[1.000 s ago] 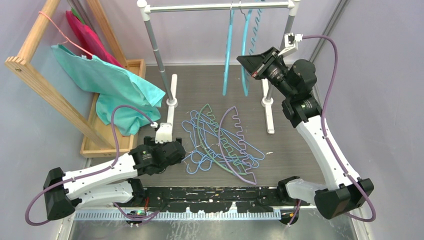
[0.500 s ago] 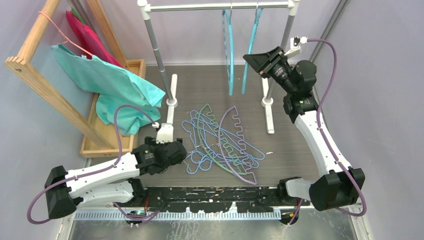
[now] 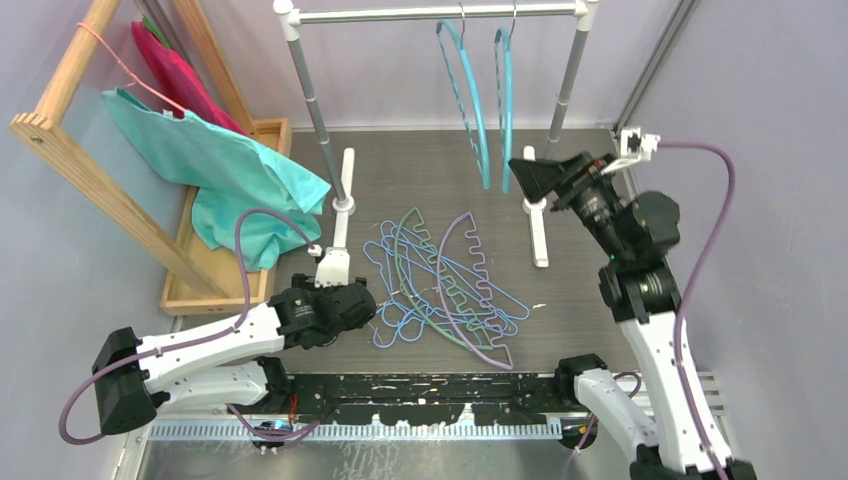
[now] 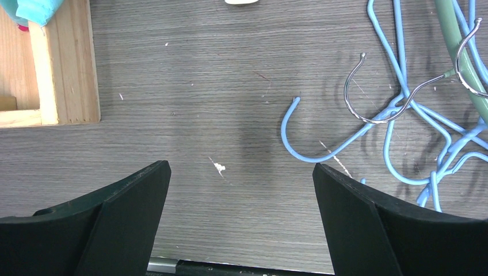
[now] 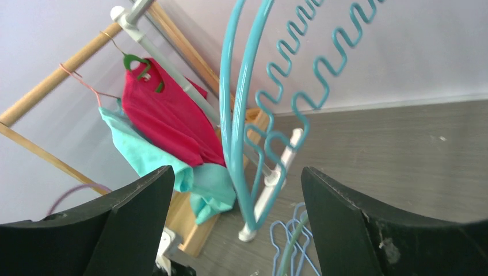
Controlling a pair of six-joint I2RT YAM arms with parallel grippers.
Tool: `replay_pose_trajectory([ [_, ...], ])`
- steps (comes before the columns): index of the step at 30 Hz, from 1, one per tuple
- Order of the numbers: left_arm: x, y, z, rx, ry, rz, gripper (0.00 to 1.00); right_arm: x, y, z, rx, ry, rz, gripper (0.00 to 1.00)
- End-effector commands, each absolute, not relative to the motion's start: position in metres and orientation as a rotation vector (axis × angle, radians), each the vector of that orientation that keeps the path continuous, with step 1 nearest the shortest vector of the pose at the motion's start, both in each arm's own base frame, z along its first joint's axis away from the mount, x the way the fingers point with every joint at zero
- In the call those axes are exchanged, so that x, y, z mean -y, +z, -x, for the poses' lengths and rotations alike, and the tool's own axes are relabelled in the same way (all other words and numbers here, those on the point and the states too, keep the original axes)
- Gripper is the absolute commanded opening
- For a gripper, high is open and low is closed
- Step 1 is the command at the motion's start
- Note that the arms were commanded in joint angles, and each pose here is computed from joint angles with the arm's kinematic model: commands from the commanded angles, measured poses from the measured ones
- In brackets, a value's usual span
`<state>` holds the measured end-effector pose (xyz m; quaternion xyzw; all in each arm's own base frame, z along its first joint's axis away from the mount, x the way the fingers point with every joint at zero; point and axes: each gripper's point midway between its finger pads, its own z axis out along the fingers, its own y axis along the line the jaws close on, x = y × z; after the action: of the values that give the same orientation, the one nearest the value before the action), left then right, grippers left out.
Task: Organize the hangers
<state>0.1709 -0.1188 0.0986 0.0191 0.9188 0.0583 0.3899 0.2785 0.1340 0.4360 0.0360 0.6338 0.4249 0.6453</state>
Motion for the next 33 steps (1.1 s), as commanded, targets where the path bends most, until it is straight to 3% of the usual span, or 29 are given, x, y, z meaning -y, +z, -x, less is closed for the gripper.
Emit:
replay_pose_trajectory([
  [1, 0.122, 0.105, -0.176, -2.308, 0.144, -0.041, 0.98, -0.117, 0.373, -0.26, -1.609, 0.813, -0.101, 0.87],
  [5, 0.122, 0.101, -0.175, -2.311, 0.145, -0.036, 0.98, -0.115, 0.305, -0.235, -1.783, 0.772, -0.076, 0.83],
  [11, 0.131, 0.095, -0.177, -2.321, 0.113, -0.017, 0.98, -0.138, 0.213, -0.206, -2.023, 0.795, 0.045, 0.6],
  [15, 0.135, 0.092, -0.178, -2.339, 0.136, -0.026, 0.98, -0.158, 0.18, -0.195, -2.128, 0.767, 0.179, 0.53],
  [25, 0.139, 0.086, -0.179, -2.367, 0.185, -0.049, 0.98, -0.246, 0.113, -0.178, -2.26, 0.58, 0.426, 0.54],
  [33, 0.134, 0.092, -0.176, -2.344, 0.113, -0.006, 0.98, -0.261, 0.08, -0.198, -2.274, 0.495, 0.425, 0.53],
])
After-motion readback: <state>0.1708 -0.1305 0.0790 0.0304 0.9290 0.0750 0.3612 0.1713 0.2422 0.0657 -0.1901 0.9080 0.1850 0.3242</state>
